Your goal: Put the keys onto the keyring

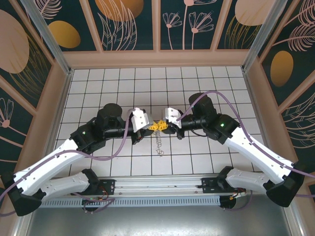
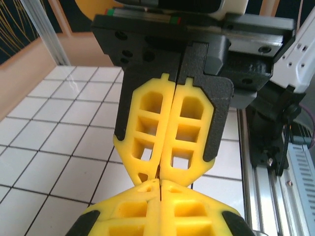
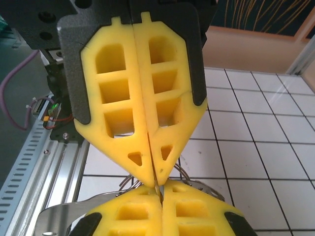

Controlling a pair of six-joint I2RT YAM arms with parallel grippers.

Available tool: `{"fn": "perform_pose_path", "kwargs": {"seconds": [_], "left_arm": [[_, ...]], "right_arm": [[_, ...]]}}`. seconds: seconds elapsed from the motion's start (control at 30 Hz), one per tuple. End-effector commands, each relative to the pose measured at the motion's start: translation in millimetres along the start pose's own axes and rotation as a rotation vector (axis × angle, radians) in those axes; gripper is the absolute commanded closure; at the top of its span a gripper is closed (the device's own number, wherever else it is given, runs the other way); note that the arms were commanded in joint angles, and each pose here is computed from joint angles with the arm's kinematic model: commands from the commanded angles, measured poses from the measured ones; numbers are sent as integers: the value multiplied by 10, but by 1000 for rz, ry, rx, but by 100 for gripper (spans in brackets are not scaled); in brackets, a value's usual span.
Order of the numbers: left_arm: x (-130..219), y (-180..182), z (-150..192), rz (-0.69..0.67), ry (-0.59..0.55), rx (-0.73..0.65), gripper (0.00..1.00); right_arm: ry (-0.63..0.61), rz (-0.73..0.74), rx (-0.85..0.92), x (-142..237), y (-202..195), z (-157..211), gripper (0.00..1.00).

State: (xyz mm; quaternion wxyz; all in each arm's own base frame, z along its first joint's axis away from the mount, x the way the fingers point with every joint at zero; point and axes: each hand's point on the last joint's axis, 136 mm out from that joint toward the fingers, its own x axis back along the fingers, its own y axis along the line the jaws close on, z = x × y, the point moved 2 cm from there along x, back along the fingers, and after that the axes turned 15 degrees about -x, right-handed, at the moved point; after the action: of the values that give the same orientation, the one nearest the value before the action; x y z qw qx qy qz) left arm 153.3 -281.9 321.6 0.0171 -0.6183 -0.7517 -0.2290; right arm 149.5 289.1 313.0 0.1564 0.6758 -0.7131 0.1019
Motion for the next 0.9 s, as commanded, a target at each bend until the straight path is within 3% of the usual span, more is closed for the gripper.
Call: {"fn": "perform_pose_path", "kwargs": {"seconds": [0.0,0.27,0.43,0.67,0.77,0.87], "left_arm": [[90,-29,-260,-2,-147,-9,100],[276,-67,-455,-26,-270,-40,100],[319,-73,-551,-22,-320,-43,100],[344,-63,-575,-36,-344,-33,100],[340,-60,-579,-36,-352,-32,100],[354,-58,-618,-36,-369,-38,100]], "right_arm": [[-147,1,76,153,54,-429,100],[-236,-11,45,270,164,-491,100],[-242,-31,40,253,185,-471,90],[-251,-46,45,272,222,-458,88],[-256,-49,48,284,233,-468,89],[-266,-48,56,301,230,-484,97]]}}
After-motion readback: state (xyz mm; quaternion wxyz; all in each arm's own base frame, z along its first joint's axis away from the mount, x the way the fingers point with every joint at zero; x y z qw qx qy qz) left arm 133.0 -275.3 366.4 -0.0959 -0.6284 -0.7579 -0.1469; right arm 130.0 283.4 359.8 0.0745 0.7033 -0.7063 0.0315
